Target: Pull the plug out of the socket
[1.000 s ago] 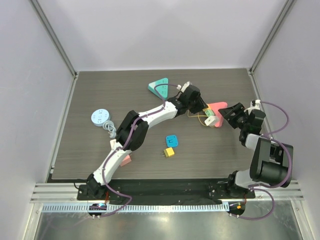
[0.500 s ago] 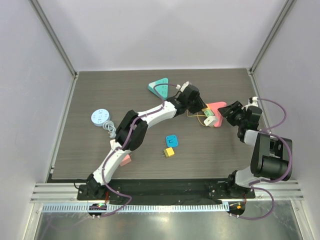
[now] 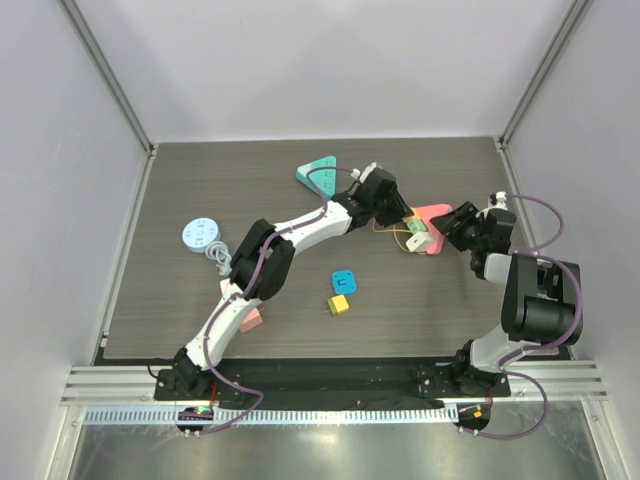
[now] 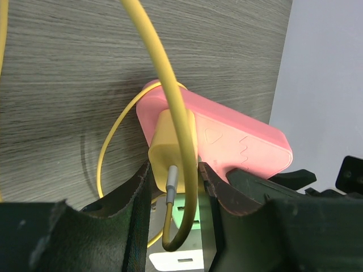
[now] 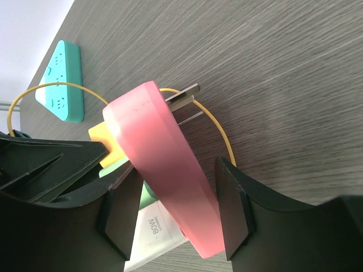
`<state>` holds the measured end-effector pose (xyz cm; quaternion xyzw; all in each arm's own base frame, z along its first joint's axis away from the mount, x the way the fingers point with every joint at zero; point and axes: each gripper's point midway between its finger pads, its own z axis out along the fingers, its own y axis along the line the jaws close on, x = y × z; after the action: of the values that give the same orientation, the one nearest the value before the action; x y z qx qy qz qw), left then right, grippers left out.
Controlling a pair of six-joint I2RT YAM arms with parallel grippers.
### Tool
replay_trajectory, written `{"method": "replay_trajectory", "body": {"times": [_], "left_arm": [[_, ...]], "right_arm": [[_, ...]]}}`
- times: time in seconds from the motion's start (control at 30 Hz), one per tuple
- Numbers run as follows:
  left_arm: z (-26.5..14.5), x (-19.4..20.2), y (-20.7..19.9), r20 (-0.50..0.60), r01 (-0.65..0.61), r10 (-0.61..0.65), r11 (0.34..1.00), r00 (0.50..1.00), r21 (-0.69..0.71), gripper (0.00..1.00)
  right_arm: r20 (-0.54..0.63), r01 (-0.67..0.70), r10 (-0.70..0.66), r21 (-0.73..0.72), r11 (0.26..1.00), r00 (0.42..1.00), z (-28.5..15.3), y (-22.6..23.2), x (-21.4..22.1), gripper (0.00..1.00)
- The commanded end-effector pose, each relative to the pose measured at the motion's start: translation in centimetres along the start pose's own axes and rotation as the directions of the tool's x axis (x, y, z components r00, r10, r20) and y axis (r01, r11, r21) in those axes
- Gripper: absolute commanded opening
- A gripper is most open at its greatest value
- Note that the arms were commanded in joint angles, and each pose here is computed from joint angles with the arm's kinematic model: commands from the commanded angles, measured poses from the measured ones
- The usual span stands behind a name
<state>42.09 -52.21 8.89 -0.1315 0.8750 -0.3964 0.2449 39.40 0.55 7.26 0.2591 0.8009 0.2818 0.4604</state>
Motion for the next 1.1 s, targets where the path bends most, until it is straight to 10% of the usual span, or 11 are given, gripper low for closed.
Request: {"method": "replay_trajectory", "body": {"times": [0.0, 0.17, 0.53, 1.07], "left_arm": [[-1.3, -0.1, -1.3, -0.014, -0.048, 0.048, 0.998, 0.999, 0.032, 0.00], [-1.4, 0.2, -1.9, -0.017, -0.038, 0.039, 0.998, 0.999, 0.048, 0.00], [-1.3, -0.2, -3.8, -0.025, 0.030, -0.026, 0.986, 0.999, 0.166, 0.00], [-3.1, -3.9, -4.9, 0.052, -0.005, -0.012, 0.951, 0.999, 0.310, 0.00]], "right_arm": [[0.025, 0.046, -0.045, -0.035, 0.998, 0.999, 0.8, 1.3, -1.1, 0.58], [0.006, 0.044, -0.043, -0.036, 0.998, 0.999, 1.3, 1.3, -0.7, 0.53], [0.012, 0.059, -0.060, 0.063, 0.996, 0.998, 0.9, -0.6, -0.7, 0.02], [-0.032, 0.093, -0.088, 0.198, 0.976, 0.996, 0.7, -3.3, -0.1, 0.01]]}}
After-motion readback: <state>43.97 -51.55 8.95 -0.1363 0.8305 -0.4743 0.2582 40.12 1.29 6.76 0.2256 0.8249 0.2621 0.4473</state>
